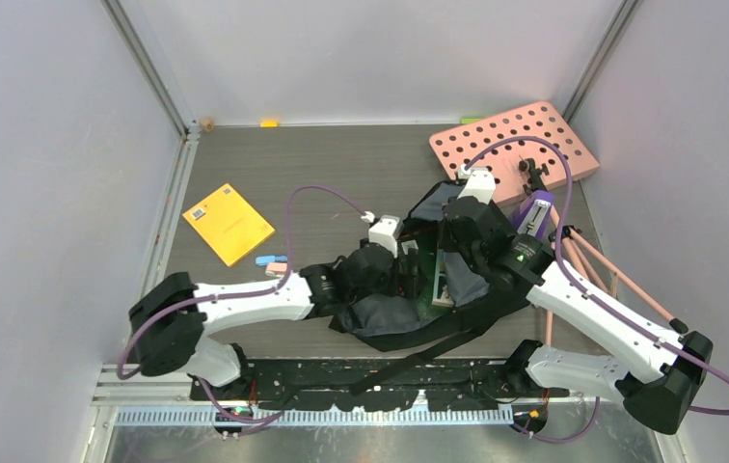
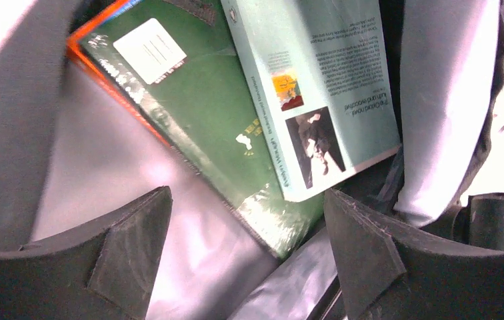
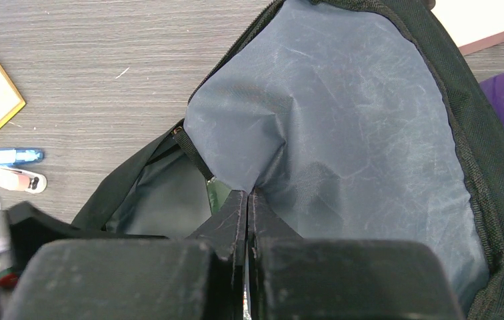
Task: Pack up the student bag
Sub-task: Place the book in the student bag, then pick up the book from the center of the board.
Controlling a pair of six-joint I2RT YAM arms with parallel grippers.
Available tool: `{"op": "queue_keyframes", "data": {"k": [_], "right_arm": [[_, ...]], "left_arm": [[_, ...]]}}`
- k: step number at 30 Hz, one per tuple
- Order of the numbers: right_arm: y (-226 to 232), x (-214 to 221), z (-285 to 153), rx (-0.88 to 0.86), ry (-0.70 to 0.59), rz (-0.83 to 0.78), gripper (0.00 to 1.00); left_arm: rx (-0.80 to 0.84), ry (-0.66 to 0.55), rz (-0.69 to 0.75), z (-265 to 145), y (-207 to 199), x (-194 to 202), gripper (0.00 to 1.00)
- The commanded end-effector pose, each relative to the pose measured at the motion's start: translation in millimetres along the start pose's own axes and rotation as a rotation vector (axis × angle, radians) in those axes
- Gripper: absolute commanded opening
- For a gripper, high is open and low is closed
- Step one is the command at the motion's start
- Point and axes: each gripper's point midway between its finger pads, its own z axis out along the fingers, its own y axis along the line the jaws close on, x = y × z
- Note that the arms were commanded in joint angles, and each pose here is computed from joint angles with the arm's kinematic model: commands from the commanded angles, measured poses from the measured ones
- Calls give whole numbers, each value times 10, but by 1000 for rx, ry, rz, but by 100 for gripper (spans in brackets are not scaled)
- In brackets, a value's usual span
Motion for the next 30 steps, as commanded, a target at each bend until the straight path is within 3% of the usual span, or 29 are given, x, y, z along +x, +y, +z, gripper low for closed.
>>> {"op": "queue_keyframes", "data": {"k": [1, 7, 11, 14, 19, 22, 25, 30], "right_arm": [[168, -551, -144, -71, -183, 135, 0], [144, -536, -140, -60, -180, 125, 0], [139, -523, -132, -59, -179, 125, 1], [139, -506, -123, -58, -176, 123, 0], [160, -492, -109, -67, -172, 119, 0], [185, -478, -103, -81, -168, 113, 0], [180, -443, -79, -81, -164, 97, 0], [93, -337, -71, -52, -137, 57, 1]], "left_arm": [[0, -35, 153, -270, 134, -166, 89], [-26, 6, 358, -700, 280, -347, 95], [-13, 20, 337, -944, 458, -554, 99], [-117, 36, 291, -1147, 776, -737, 100], [-330, 68, 127, -1396, 1588, -912, 100], [-430, 80, -45, -1494, 2085, -917, 100], [-454, 14, -234, -1575, 2486, -970, 100], [-487, -84, -428, -1744, 2950, -1039, 100]]}}
